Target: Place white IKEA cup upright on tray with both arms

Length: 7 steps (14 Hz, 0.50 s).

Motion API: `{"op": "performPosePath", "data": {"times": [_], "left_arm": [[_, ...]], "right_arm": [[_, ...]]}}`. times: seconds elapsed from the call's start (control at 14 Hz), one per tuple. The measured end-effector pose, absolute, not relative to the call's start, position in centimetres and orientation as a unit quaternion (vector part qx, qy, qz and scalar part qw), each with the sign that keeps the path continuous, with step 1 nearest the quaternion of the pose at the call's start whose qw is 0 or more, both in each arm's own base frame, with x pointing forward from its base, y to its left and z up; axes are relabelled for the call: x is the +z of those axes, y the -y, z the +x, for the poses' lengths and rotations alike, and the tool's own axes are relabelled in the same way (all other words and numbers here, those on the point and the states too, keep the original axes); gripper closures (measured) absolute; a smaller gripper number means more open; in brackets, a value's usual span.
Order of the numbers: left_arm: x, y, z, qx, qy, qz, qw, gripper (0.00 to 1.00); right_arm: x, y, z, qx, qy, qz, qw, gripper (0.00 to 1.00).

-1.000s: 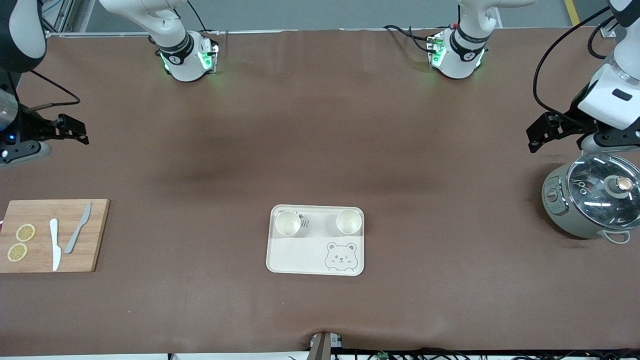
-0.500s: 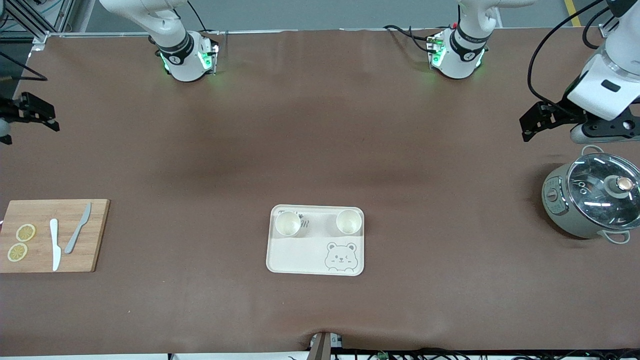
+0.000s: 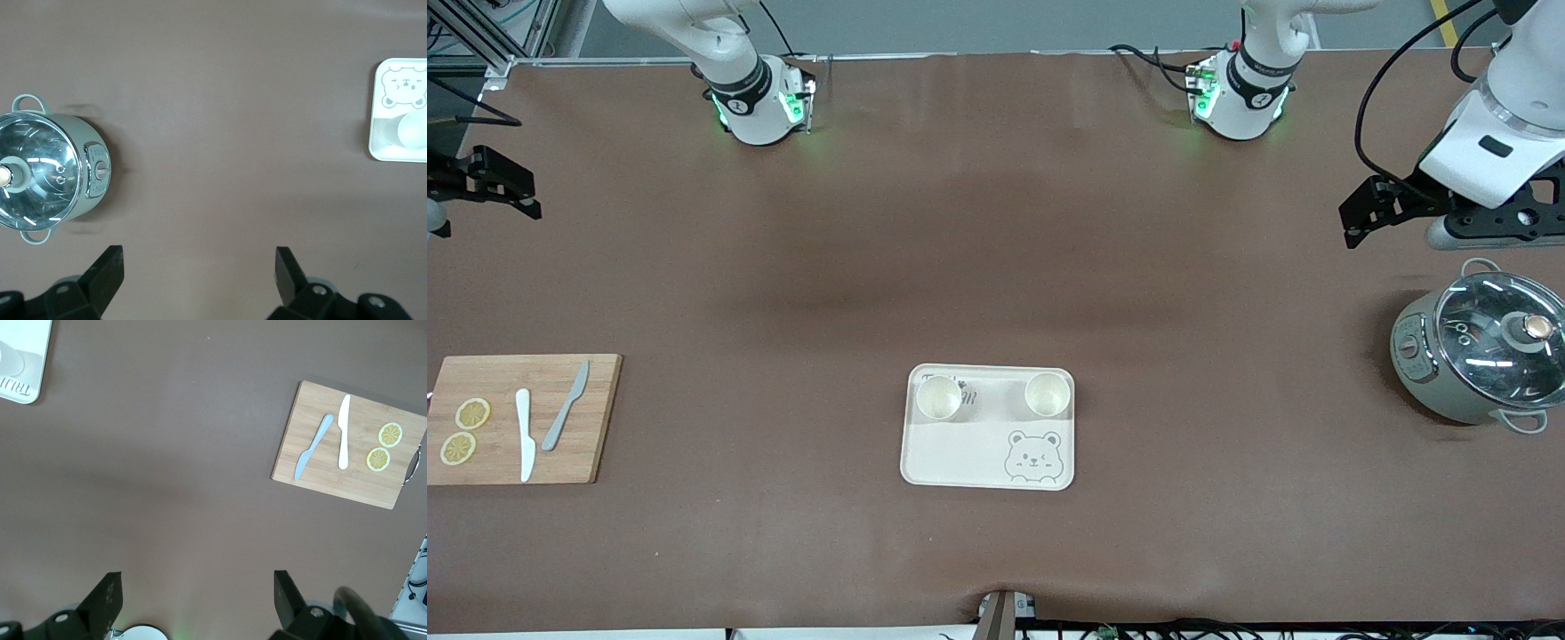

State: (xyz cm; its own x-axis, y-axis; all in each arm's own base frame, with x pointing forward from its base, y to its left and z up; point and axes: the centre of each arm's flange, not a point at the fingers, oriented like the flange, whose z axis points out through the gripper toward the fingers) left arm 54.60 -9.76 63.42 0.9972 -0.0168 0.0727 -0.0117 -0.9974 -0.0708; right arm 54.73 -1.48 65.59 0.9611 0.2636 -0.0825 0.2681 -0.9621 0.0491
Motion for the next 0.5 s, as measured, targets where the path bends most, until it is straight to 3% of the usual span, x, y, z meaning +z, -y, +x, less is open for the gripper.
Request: {"op": "performPosePath", "data": {"times": [0.36, 0.5], "left_arm": [[63.3, 9.1, 54.7, -0.033, 0.002, -0.999, 0.022, 0.0], [63.3, 9.0, 54.7, -0.033, 0.002, -0.999, 0.022, 0.0]], "right_arm": [[65.1, 1.2, 56.1, -0.02, -0.131, 0.991, 0.036, 0.0], [67.0, 1.8, 57.3, 0.016, -0.126, 0.991, 0.049, 0.0]]}}
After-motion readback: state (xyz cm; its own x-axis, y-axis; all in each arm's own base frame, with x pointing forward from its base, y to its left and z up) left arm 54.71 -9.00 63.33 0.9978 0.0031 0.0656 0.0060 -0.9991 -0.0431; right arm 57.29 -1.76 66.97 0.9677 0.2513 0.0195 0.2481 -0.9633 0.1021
